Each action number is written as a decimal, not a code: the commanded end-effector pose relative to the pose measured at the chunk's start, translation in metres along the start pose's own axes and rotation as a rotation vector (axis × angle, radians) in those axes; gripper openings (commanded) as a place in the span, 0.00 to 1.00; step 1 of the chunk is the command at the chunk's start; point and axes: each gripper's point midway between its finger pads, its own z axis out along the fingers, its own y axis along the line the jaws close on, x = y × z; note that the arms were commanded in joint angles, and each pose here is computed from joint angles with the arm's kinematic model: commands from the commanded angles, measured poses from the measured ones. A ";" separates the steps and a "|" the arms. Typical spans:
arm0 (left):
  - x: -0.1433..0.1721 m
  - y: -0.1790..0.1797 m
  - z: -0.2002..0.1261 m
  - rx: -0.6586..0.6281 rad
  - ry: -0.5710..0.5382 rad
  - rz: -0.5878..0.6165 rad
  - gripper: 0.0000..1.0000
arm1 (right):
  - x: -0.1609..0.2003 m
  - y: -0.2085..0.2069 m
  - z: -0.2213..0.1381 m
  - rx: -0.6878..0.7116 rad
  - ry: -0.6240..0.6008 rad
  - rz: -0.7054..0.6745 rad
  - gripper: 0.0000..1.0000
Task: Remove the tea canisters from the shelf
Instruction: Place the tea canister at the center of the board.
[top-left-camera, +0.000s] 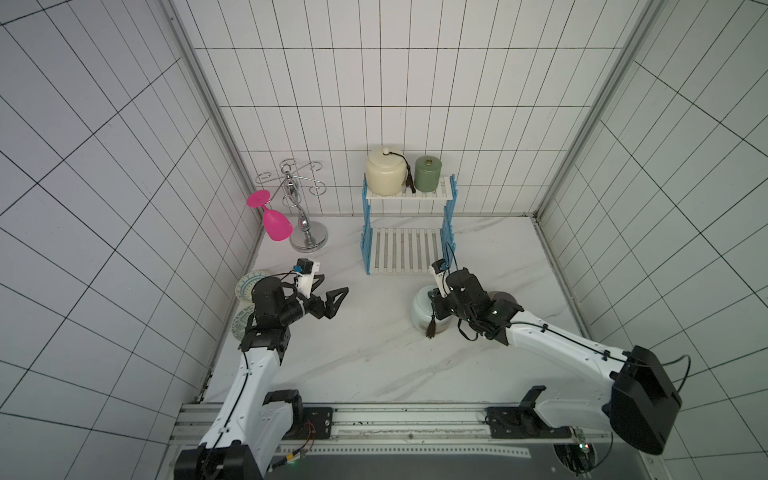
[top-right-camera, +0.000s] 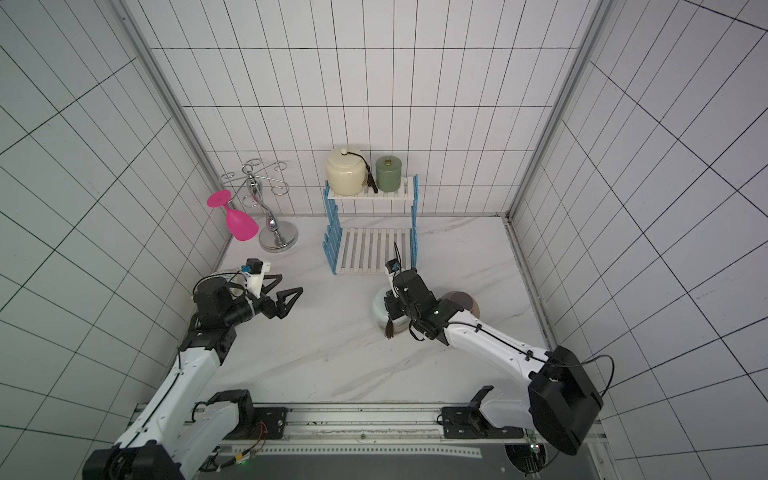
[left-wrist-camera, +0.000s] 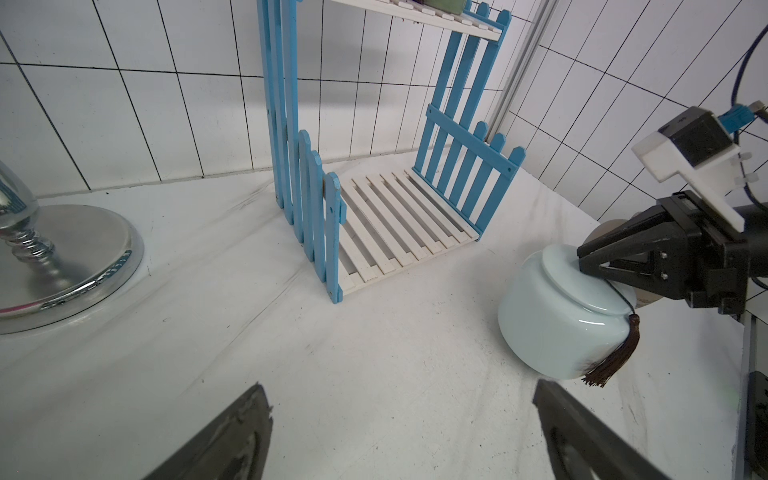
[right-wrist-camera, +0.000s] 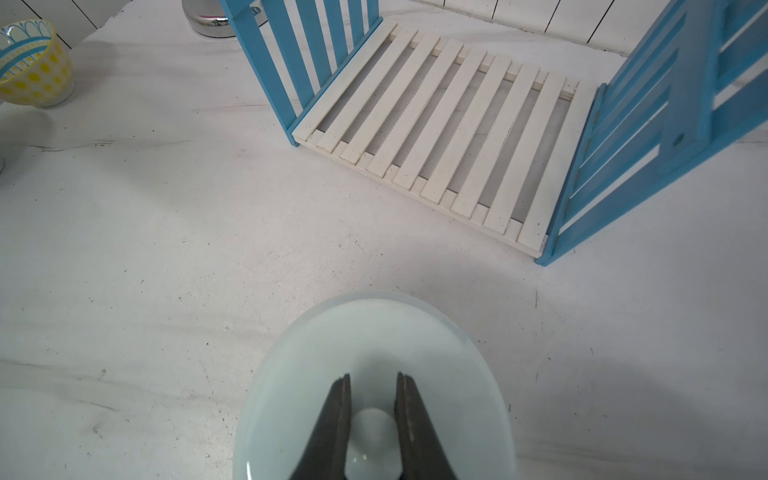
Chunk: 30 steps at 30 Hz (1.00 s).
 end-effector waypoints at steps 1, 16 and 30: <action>0.005 0.001 0.000 0.001 0.006 -0.003 0.99 | -0.041 0.001 -0.018 -0.008 -0.186 0.046 0.00; 0.004 0.002 -0.001 -0.004 0.002 -0.004 0.99 | -0.024 0.000 -0.012 -0.012 -0.158 0.071 0.23; 0.003 0.002 -0.002 -0.001 -0.001 -0.004 0.99 | -0.068 0.001 -0.046 -0.002 -0.221 0.053 0.62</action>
